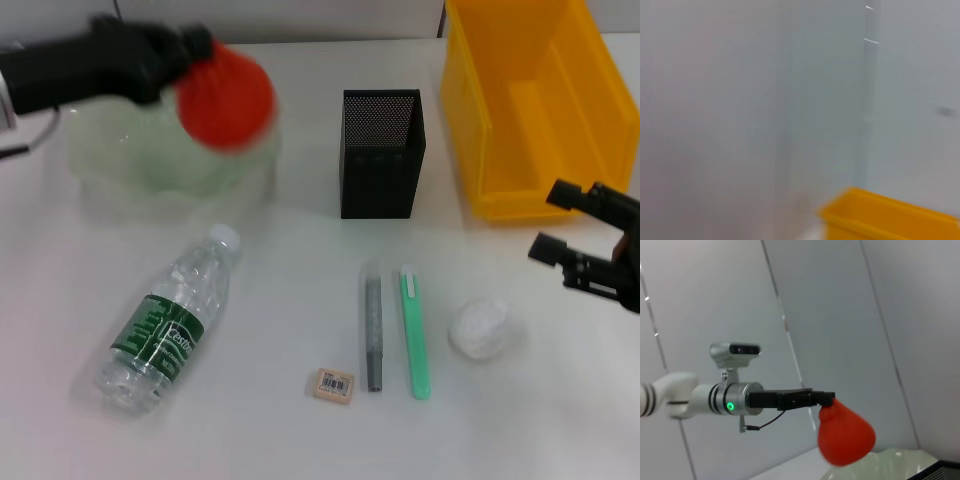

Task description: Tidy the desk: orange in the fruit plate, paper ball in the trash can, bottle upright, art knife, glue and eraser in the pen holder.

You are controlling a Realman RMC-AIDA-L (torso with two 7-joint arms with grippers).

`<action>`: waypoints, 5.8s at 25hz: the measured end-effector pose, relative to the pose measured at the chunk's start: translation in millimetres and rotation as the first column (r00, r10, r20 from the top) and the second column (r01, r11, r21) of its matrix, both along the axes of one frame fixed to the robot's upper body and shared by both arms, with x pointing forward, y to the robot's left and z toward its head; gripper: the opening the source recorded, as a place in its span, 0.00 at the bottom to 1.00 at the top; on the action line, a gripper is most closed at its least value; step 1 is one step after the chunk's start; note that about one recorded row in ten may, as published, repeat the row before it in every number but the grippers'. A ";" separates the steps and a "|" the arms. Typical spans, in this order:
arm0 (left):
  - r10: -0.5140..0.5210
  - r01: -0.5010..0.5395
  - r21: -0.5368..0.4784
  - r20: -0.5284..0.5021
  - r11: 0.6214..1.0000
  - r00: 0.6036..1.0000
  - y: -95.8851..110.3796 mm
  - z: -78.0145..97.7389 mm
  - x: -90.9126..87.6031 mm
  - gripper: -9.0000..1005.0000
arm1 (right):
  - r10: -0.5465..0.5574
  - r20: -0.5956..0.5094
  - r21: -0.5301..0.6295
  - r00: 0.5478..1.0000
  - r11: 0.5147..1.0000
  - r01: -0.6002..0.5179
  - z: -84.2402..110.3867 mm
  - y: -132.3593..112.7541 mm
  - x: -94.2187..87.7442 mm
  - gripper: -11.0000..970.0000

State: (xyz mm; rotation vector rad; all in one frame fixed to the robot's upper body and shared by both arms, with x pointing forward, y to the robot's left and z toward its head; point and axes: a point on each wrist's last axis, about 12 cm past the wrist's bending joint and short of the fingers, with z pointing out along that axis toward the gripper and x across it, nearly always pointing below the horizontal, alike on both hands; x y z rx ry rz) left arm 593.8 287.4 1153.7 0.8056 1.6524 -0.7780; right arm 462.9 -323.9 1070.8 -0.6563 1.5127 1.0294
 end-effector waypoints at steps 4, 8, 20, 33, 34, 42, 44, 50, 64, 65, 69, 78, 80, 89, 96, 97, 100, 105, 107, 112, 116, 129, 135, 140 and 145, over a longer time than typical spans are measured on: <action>0.176 -0.176 -0.029 0.015 0.984 0.984 12.0 -10.6 8.9 0.09 | -0.049 -0.001 0.033 0.999 0.998 0.049 -2.1 1.8 2.9 0.84; 0.257 -0.255 -0.063 0.026 0.965 0.966 15.3 -22.9 10.9 0.18 | -0.065 -0.006 0.048 0.998 0.997 0.065 -3.4 2.9 3.4 0.84; -0.092 0.099 -0.230 0.038 0.968 0.995 12.1 -21.6 -44.8 0.55 | -0.072 -0.018 0.110 0.997 0.991 0.074 38.9 -17.0 31.5 0.84; -0.406 0.406 -0.023 -0.110 0.913 0.907 9.7 -45.6 -83.8 0.84 | -0.069 -0.401 -0.796 0.913 0.520 -0.310 150.6 69.4 82.5 0.84; -0.406 0.406 -0.023 -0.110 0.913 0.907 9.7 -45.6 -83.8 0.84 | -0.069 -0.401 -0.796 0.913 0.520 -0.310 150.6 69.4 82.5 0.84; -0.370 0.372 -0.013 -0.125 0.928 0.920 8.8 -52.0 -82.4 0.84 | -0.068 -0.447 -0.864 0.892 0.291 -0.411 99.2 136.9 89.9 0.84; -0.370 0.372 -0.013 -0.125 0.928 0.920 8.8 -52.0 -82.4 0.84 | -0.057 -0.453 -0.865 0.890 0.268 -0.424 86.9 145.5 92.1 0.84; -0.348 0.350 -0.006 -0.132 0.937 0.928 10.4 -54.3 -82.0 0.84 | -0.064 -0.504 -0.846 0.861 0.237 -0.477 62.6 156.2 99.6 0.82; -0.286 0.287 -0.022 -0.201 0.958 0.937 19.4 -50.3 -78.6 0.83 | -0.200 -0.247 -0.871 0.948 0.475 -0.126 175.9 89.7 92.0 0.44; -0.279 0.282 -0.019 -0.212 0.959 0.936 19.8 -47.9 -76.8 0.83 | -0.244 -0.209 -0.865 0.947 0.498 -0.062 184.5 79.2 92.4 0.44; -0.253 0.279 0.043 -0.307 0.959 0.918 12.8 -34.3 -66.2 0.82 | -0.380 -0.103 -0.828 0.919 0.545 0.133 193.8 47.8 100.2 0.45; -0.039 0.188 0.201 -0.577 0.961 0.816 -19.7 -2.3 -30.2 0.81 | -0.462 -0.094 -0.789 0.882 0.575 0.217 146.4 28.3 122.6 0.57; 0.054 0.166 0.295 -0.615 0.941 0.787 -29.6 6.1 -21.7 0.81 | -0.419 -0.133 -0.772 0.898 0.612 0.171 132.9 30.7 122.3 0.72; 0.250 0.055 0.414 -0.646 0.909 0.721 -49.3 9.2 -7.7 0.79 | -0.004 -0.234 -0.600 0.972 0.787 -0.141 87.4 38.2 76.8 0.87; 0.339 0.030 0.486 -0.650 0.873 0.681 -68.9 -7.4 -5.3 0.78 | 0.237 -0.245 -0.421 0.940 0.848 -0.323 57.3 42.2 52.2 0.87; 0.347 0.030 0.496 -0.649 0.868 0.677 -71.4 -9.8 -5.2 0.78 | 0.249 -0.240 -0.407 0.938 0.852 -0.330 54.1 42.1 51.6 0.87; 0.377 0.025 0.528 -0.636 0.849 0.673 -76.1 -16.0 -4.5 0.78 | 0.286 -0.242 -0.366 0.927 0.858 -0.360 45.9 46.1 50.5 0.86; 0.404 0.027 0.570 -0.614 0.821 0.678 -87.6 -26.8 -4.2 0.77 | 0.319 -0.260 -0.324 0.911 0.860 -0.394 37.7 50.6 46.9 0.86; 0.404 0.038 0.584 -0.606 0.811 0.685 -91.1 -30.2 -3.9 0.77 | 0.328 -0.258 -0.302 0.909 0.866 -0.398 33.6 52.2 45.3 0.86; 0.394 0.047 0.598 -0.583 0.800 0.710 -96.8 -33.5 -3.1 0.76 | 0.338 -0.264 -0.270 0.903 0.873 -0.406 29.7 54.2 44.0 0.86; 0.371 0.073 0.601 -0.578 0.796 0.727 -99.6 -34.7 -5.9 0.60 | 0.334 -0.268 -0.265 0.904 0.876 -0.402 28.6 52.7 42.2 0.86; -0.095 0.206 0.174 -0.497 0.963 0.863 -50.3 -0.4 -29.5 0.45 | 0.327 -0.283 -0.194 0.902 0.901 -0.388 31.2 42.5 32.9 0.86; -0.194 0.185 -0.059 -0.313 0.981 0.930 -10.0 -10.3 -48.2 0.45 | 0.318 -0.309 -0.161 0.896 0.911 -0.379 31.3 41.4 31.5 0.85; -0.157 0.132 -0.227 -0.095 0.965 0.983 10.1 -19.8 -66.3 0.45 | 0.323 -0.314 -0.125 0.893 0.918 -0.376 32.5 44.8 33.2 0.85; -0.025 0.077 -0.384 0.139 0.920 0.990 12.3 -45.4 -87.4 0.46 | 0.331 -0.310 -0.106 0.891 0.919 -0.379 37.2 49.6 40.4 0.85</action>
